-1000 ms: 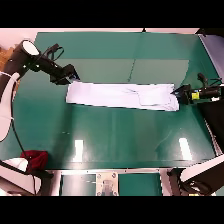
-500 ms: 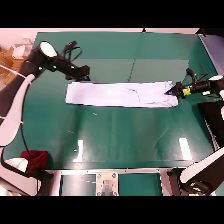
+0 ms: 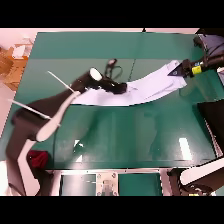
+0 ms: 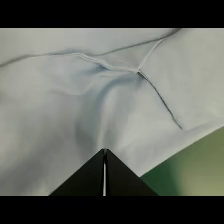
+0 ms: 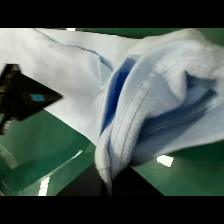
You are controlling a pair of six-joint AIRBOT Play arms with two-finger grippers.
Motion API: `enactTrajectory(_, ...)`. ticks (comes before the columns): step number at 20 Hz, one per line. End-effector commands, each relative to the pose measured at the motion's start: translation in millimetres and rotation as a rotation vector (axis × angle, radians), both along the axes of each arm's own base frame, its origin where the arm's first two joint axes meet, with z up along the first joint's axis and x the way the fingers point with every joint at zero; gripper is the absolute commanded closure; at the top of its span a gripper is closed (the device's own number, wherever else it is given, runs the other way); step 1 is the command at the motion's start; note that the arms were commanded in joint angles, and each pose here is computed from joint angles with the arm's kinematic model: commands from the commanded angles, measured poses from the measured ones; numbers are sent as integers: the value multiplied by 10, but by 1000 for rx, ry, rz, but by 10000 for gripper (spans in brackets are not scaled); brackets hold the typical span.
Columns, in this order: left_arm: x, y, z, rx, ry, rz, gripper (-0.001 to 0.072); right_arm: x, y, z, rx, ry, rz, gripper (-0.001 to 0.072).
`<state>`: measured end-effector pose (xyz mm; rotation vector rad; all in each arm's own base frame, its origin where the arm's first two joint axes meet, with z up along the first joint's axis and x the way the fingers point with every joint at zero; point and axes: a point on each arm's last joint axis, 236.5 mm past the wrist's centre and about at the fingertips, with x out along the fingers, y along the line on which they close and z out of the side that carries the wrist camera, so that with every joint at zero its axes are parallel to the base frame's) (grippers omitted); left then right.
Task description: Fold the shirts.
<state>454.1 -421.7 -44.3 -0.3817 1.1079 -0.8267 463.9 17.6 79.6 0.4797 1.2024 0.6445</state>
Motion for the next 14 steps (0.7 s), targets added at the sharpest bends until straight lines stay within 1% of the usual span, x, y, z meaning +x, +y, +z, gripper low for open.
enactTrajectory(1, -189, -578, -270, -85, 45, -13, 682, -159, 341, 562, -35, -106, 67, 698)
enactTrajectory(3, -268, -700, -350, -96, 70, -36, 682, -206, 472, 654, -38, -121, 89, 698)
enactTrajectory(6, -285, -685, -323, -102, 86, -51, 682, -223, 500, 633, -47, -103, 86, 698)
enactTrajectory(9, -262, -432, 26, -99, 94, -148, 682, -251, 510, 653, -36, -75, 65, 698)
enactTrajectory(10, -202, -224, 179, -62, 67, -189, 683, -265, 545, 680, -28, -75, 70, 699)
enactTrajectory(11, -122, 87, 322, 15, 34, -228, 683, -277, 603, 715, -15, -73, 72, 699)
enactTrajectory(12, -50, 445, 449, 118, -9, -267, 683, -291, 691, 750, 1, -73, 82, 698)
enactTrajectory(14, 100, 1359, 689, 377, -89, -304, 682, -291, 958, 785, 23, -79, 110, 698)
